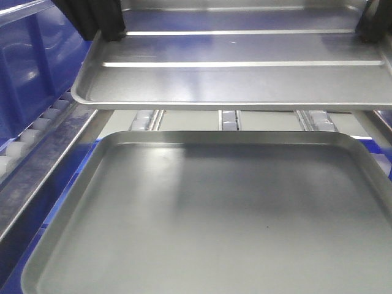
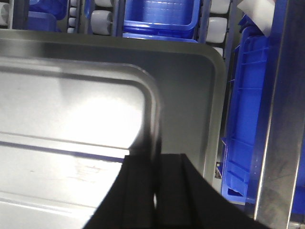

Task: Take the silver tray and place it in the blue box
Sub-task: 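Lift the silver tray with both grippers off the shelf, then hold the tray level with both grippers while turning away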

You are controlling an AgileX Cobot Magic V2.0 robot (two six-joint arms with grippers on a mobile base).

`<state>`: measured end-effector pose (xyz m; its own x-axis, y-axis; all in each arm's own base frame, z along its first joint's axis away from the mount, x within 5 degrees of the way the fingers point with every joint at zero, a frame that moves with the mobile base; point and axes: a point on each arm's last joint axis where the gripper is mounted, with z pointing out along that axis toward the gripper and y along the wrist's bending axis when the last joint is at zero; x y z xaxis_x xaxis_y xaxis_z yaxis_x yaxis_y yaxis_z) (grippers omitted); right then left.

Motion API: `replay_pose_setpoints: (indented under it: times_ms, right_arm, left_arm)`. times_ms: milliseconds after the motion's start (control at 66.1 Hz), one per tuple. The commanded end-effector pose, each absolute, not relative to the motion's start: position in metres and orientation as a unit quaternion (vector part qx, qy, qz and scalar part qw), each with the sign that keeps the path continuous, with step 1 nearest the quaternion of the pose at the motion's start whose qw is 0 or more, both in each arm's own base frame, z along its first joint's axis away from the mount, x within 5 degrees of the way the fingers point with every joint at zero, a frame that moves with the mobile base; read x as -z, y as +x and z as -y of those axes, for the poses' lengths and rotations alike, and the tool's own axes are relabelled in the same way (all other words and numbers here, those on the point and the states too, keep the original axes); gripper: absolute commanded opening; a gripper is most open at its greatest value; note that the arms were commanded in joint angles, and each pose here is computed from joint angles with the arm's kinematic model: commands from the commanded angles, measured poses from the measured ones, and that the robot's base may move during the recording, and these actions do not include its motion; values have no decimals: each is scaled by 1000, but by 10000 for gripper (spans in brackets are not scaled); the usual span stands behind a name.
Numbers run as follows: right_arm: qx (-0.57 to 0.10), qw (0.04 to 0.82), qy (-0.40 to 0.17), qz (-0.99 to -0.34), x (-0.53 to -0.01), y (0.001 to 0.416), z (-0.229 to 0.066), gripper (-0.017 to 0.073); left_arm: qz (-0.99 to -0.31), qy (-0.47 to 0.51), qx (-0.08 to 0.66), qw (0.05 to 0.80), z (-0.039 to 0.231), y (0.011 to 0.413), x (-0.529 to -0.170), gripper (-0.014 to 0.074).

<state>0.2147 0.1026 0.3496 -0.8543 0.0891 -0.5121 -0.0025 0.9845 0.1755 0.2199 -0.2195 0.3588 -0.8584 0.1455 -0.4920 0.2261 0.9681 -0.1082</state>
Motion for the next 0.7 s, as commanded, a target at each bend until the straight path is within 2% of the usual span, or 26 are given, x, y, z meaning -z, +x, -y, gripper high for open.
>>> replay_pose_setpoints:
  times_ms: [0, 681]
  right_arm:
    - [-61, 320, 13, -945, -368, 216, -94, 58]
    - [-61, 320, 13, -945, -368, 216, -94, 58]
  left_arm:
    - [-952, 100, 62, 284, 205, 216, -380, -98]
    - [-952, 99, 64, 283, 205, 215, -380, -98]
